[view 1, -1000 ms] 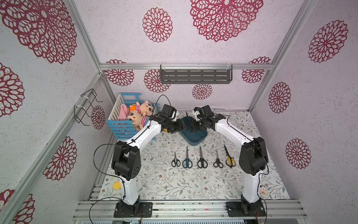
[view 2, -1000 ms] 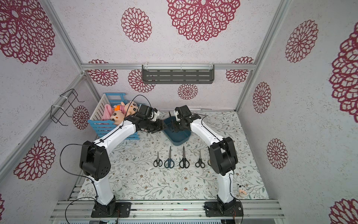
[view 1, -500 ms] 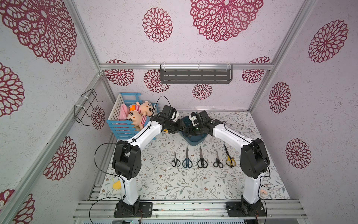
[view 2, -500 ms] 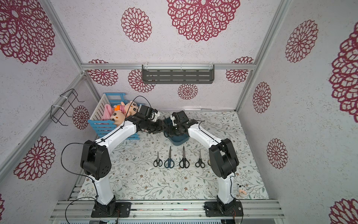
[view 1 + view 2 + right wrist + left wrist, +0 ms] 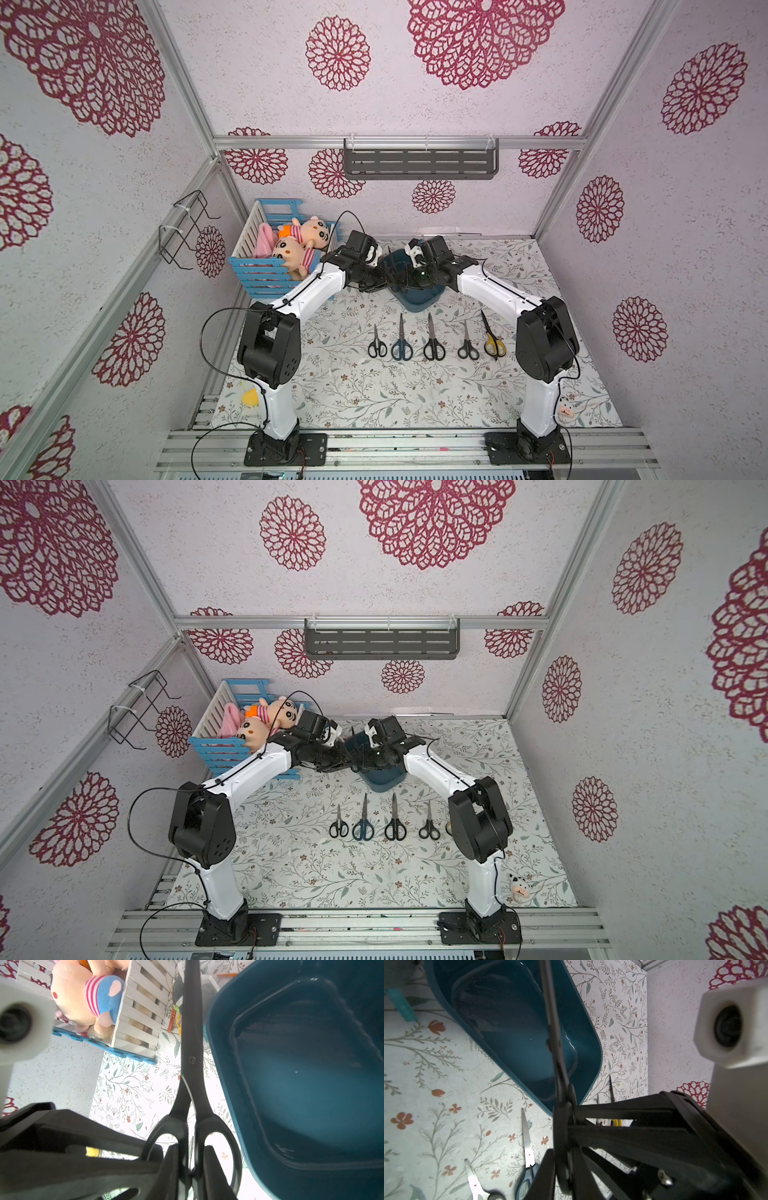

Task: Take the scissors out of the storage box
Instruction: Pick up the scissors from the storage box, then place the scissors at the center of the board.

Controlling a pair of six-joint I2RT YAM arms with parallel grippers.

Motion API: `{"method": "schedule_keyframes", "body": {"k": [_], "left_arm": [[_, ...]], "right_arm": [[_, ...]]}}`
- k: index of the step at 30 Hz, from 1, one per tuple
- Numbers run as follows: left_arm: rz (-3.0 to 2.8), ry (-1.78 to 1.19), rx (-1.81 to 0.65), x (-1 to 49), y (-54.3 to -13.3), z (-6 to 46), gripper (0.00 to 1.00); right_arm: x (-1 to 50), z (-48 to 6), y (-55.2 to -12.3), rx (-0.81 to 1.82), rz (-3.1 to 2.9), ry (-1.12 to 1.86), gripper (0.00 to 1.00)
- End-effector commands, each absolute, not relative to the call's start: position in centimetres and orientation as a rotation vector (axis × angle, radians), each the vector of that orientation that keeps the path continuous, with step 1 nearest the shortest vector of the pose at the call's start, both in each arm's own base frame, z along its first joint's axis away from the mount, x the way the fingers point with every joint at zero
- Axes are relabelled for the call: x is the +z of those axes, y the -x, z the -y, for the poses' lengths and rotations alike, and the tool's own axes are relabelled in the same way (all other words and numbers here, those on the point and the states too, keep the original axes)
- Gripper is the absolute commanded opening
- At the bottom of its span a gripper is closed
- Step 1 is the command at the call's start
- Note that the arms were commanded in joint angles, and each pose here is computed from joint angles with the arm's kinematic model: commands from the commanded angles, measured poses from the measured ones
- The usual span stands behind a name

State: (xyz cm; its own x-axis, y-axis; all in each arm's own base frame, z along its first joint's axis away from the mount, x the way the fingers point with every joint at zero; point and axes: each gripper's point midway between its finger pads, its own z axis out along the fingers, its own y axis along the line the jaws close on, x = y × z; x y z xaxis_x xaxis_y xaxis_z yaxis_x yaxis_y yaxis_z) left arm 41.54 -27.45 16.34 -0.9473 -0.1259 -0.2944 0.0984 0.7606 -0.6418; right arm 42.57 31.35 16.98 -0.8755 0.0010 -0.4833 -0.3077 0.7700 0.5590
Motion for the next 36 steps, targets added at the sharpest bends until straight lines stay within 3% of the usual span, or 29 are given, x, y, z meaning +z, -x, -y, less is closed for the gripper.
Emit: {"method": "schedule_keyframes", "body": {"k": [1,3,11,17,23,36], "left_arm": [[-2.589,0.005,-1.049,18.2,-41.3,27.5,0.02],[-2.606,0.035,-1.01,17.9,-41.2,26.8,0.01],[-2.73,0.178,-0.873,14.9,-37.2,20.5,0.0],[-2.908,0.209,-0.694,11.0,-30.1,16.5,0.0],[-2.985,0.288,-0.636,8.4,-25.9,14.1,0.0],[-3.107,0.181,-0.438,4.7,-26.6,12.6,0.0]], "right_arm": [[22.6,-32.9,-42.5,1.007,-2.345,0.295,0.12],[21.9,-32.9,-42.4,1.001,-2.364,0.306,0.32],[22.9,-29.9,-42.0,0.91,-2.361,0.412,0.49],[22.6,-27.5,-42.0,0.87,-2.357,0.413,0.52],[20.8,-28.7,-41.5,0.909,-2.385,0.444,0.51],[20.2,-29.4,-41.0,0.908,-2.391,0.474,0.51]]}}
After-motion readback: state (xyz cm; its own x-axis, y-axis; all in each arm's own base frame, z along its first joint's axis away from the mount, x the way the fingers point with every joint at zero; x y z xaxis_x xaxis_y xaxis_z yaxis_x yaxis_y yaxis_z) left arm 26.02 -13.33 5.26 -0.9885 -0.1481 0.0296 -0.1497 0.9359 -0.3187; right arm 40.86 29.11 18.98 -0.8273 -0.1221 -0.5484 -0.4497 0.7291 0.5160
